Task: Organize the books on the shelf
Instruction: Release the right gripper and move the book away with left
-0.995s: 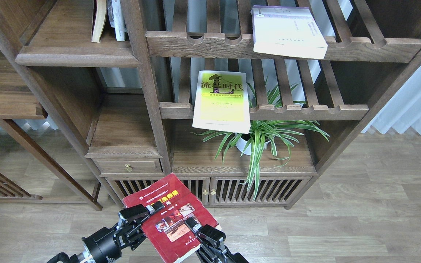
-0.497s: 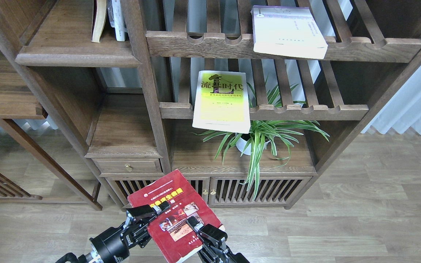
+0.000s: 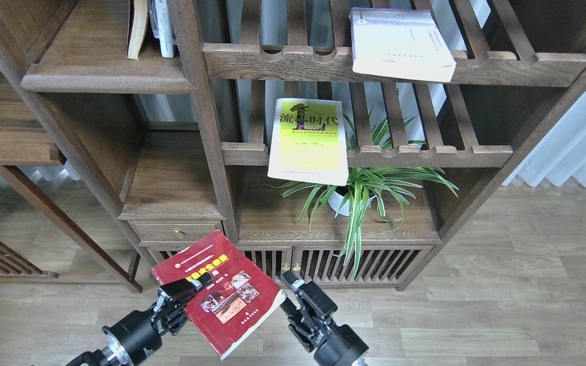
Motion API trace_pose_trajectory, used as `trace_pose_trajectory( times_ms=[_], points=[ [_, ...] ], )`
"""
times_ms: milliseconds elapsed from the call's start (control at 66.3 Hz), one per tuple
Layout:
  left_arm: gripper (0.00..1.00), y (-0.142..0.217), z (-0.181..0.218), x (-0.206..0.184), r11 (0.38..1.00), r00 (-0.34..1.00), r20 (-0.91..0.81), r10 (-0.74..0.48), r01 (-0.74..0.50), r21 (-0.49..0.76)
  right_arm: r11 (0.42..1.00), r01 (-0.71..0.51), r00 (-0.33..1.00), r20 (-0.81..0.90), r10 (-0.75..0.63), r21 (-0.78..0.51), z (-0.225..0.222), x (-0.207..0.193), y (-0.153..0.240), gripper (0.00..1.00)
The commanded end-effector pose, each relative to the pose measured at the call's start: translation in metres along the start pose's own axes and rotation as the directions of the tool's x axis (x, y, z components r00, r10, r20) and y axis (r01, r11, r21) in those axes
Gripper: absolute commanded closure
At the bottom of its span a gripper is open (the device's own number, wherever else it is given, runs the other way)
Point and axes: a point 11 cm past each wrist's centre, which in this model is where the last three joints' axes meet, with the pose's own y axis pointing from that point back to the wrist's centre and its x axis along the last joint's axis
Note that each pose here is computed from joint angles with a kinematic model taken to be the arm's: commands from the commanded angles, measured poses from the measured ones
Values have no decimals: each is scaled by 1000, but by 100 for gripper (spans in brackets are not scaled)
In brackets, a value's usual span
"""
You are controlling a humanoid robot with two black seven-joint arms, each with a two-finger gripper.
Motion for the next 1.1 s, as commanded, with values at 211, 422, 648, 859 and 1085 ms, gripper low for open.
trace_pose_trajectory(
  times_ms=[211, 422, 648, 859, 1085],
  points=[
    [98, 32, -13, 13, 992, 970, 231, 75, -49, -117, 998, -47, 997, -60, 50, 45, -33, 9, 12, 1],
    [98, 45, -22, 0, 977, 952, 295, 83, -20, -211, 994, -25, 998, -61, 31, 105, -49, 4, 7, 1],
    [98, 76, -23, 15, 954, 944, 280, 177, -95, -283, 986, -68, 993, -87, 81, 149, -66, 17, 9, 1],
    [98, 101, -23, 29, 926, 940, 229, 253, -167, -339, 972, -68, 991, -95, 91, 226, -81, 19, 5, 1],
    [98, 146, -10, 45, 865, 916, 181, 357, -251, -434, 972, -64, 992, -88, 86, 224, -78, 18, 1, 1]
  ],
)
